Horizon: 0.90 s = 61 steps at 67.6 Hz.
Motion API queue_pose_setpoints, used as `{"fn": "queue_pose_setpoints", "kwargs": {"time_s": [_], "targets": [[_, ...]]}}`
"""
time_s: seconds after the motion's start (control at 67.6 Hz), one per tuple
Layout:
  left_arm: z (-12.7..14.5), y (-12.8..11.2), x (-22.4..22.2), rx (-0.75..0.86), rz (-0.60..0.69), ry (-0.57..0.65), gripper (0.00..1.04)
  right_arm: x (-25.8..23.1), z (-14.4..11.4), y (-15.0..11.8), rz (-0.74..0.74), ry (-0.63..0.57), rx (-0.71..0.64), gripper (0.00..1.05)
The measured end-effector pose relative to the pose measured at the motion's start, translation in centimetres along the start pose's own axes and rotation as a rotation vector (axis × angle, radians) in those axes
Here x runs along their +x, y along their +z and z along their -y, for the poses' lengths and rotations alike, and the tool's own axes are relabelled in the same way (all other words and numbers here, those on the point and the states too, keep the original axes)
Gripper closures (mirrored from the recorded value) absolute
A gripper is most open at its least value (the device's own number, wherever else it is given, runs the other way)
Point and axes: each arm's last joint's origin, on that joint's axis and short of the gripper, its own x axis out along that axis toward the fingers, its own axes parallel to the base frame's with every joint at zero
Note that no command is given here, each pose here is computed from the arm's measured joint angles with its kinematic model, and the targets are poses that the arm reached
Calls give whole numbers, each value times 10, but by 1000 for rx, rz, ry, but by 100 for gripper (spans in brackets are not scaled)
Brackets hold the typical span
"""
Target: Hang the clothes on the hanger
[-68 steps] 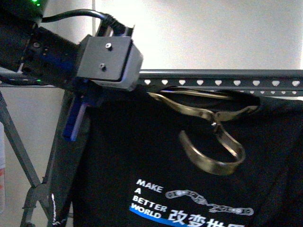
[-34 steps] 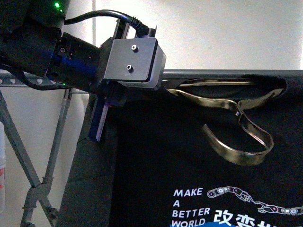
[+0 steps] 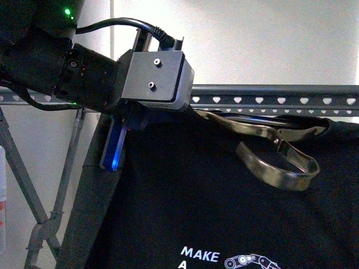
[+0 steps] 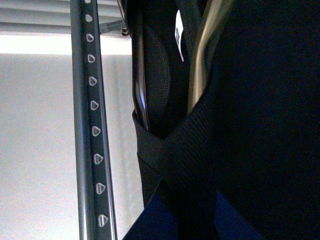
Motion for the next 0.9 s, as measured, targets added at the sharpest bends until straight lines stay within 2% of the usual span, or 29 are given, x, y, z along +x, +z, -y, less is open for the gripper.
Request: {"fn": "queue_pose_setpoints", "kwargs": {"time_s": [0.015,0.148,0.192,0.207,0.222,0.325,0.34,0.429,0.517,0.577,0.902], "targets": [[0,0,0,0,-1,0,100,3,4,6,24,-6,-81,7],[0,-1,0,0,-2,0,100,20,17,33,168,31,-480,7],[0,-1,0,0,-2,0,100,27,22,42,223,68,-680,7],[0,0,0,0,-2,0,100,29,23,43,231,81,-702,7],[0,0,0,-1,-1,0,100,34,26,46,247,101,-798,7],[0,0,0,0,2,0,100,54,36,56,270,183,-1066,7],[0,0,0,0,2,0,100,58,39,58,269,189,-1132,7],[0,0,0,0,2,0,100,79,49,70,252,206,-1334,7],[0,0,0,-1,2,0,100,99,58,83,244,204,-1451,7],[0,0,0,-1,2,0,100,108,62,88,234,203,-1474,7],[0,0,0,-1,1,0,100,152,72,97,152,214,-1441,7]]}}
